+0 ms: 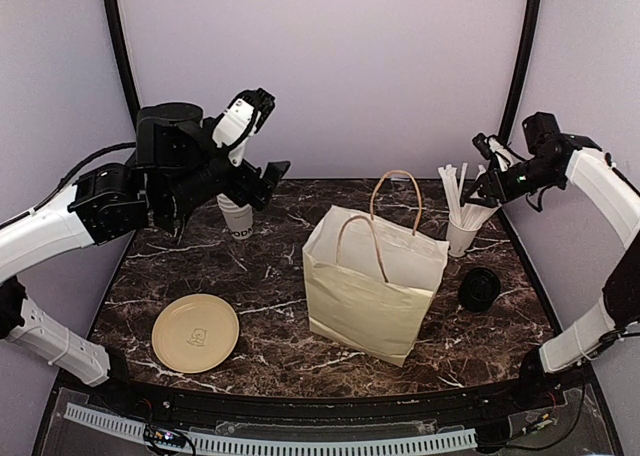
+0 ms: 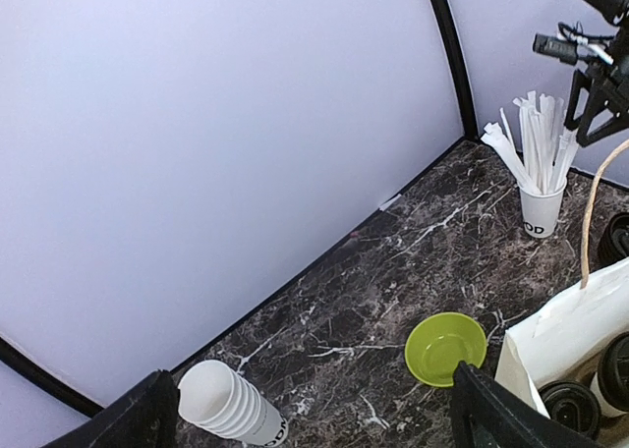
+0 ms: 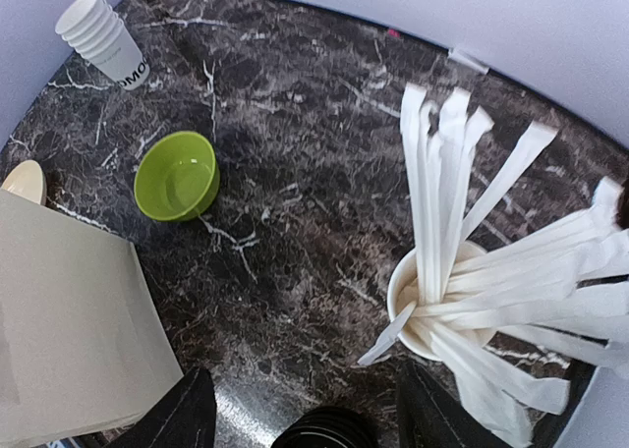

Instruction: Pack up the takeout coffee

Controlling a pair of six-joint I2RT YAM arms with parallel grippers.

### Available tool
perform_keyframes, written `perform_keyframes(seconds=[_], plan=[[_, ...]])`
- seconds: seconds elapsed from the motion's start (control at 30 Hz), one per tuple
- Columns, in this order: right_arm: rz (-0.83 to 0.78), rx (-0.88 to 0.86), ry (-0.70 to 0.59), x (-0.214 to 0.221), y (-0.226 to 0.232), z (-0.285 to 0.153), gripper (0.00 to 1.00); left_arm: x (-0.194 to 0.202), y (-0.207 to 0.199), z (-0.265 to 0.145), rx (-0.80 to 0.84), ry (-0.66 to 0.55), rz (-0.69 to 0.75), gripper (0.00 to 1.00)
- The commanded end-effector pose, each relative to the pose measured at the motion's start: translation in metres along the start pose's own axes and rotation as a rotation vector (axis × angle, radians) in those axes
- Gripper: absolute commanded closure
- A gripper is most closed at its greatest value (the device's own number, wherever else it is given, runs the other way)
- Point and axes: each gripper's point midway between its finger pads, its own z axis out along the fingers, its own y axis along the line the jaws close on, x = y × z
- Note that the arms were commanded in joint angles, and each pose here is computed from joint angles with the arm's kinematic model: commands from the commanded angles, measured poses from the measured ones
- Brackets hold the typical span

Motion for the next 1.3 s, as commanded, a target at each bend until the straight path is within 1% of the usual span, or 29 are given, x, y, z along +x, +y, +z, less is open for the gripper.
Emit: perform_keyframes(seconds=[0.0,0.2,0.33,0.37,0.43,0.5,0.57,0.67,0.8,1.0,1.13,1.17,1.27], plan=[[0.016,0.017,0.022,0.011,-0.014,0.022,0.41,0.000,0.017,-0.017,-0.041,-0.063,-0.186,0.01],[0.047,0.083,0.024,0.006,-0.035,0.032,0.51,0.015,0.016,-0.021,-0.038,-0.043,-0.224,0.01],[0.051,0.076,0.015,0.003,-0.038,0.038,0.61,0.018,0.014,-0.021,-0.032,-0.033,-0.235,0.02],[0.052,0.074,0.016,0.003,-0.038,0.039,0.66,0.019,0.014,-0.020,-0.032,-0.031,-0.235,0.02],[0.054,0.072,0.018,0.003,-0.039,0.040,0.81,0.019,0.013,-0.020,-0.030,-0.028,-0.234,0.02],[0.046,0.078,0.007,0.001,-0.038,0.036,0.92,0.020,0.012,-0.019,-0.025,-0.025,-0.232,0.03],[0.033,0.096,-0.013,-0.003,-0.036,0.029,0.99,0.021,0.011,-0.018,-0.024,-0.022,-0.229,0.03],[0.018,0.127,-0.045,-0.013,-0.033,0.012,1.00,0.023,0.009,-0.016,-0.029,-0.015,-0.219,0.03],[-0.027,0.178,-0.101,-0.037,-0.022,-0.028,1.00,0.025,0.010,-0.014,-0.038,-0.009,-0.206,0.03],[-0.103,0.211,-0.182,-0.066,0.010,-0.094,1.00,0.020,0.021,-0.017,-0.085,-0.010,-0.178,0.03],[-0.176,0.229,-0.288,-0.086,0.037,-0.142,1.00,0.014,0.032,-0.021,-0.129,-0.017,-0.171,0.03],[-0.210,0.211,-0.325,-0.090,0.048,-0.152,1.00,0.013,0.034,-0.021,-0.139,-0.020,-0.173,0.03],[-0.332,0.053,-0.422,-0.097,0.097,-0.176,1.00,0.010,0.039,-0.024,-0.156,-0.031,-0.181,0.03]])
